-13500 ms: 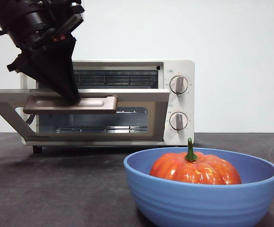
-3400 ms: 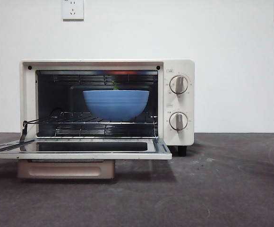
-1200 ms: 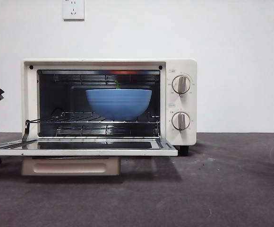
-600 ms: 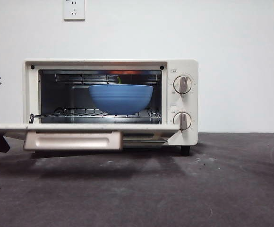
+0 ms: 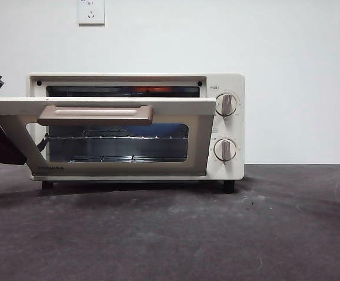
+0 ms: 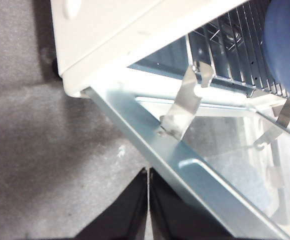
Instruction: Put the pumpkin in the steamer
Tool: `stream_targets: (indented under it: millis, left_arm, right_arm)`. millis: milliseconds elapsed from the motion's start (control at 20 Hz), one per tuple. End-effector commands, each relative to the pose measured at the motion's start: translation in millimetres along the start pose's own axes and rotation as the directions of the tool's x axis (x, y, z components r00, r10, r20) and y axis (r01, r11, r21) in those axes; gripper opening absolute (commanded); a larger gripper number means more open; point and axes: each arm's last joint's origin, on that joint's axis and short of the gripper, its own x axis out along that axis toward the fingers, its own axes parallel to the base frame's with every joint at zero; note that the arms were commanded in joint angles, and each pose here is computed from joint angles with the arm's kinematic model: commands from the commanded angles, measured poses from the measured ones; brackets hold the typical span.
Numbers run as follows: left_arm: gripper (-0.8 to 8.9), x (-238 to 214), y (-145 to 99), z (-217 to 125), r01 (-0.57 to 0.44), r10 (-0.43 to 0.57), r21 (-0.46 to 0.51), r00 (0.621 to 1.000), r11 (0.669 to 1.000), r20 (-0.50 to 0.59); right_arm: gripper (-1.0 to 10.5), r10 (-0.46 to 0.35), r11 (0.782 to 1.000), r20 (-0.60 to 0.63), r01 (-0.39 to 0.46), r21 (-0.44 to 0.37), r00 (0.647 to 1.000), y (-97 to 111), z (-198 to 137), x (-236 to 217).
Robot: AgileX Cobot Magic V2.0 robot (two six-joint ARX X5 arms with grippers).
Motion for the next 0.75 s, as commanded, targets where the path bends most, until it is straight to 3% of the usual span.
stream_targets:
  millis: [50, 750]
  left_arm:
    - [0.14, 0, 0, 10, 0.033, -0.034, 0.023, 0.998, 0.999, 0.047]
    - [0.14, -6, -8, 32, 0.093, -0.099, 0.037, 0.973, 0.995, 0.209]
  right_arm:
    - [2.0, 0.011, 1.000, 0.010, -0.011, 0.011, 1.000, 2, 2, -1]
    - [2.0, 0.008, 1.000, -0.013, -0.008, 0.018, 1.000, 1, 0, -1]
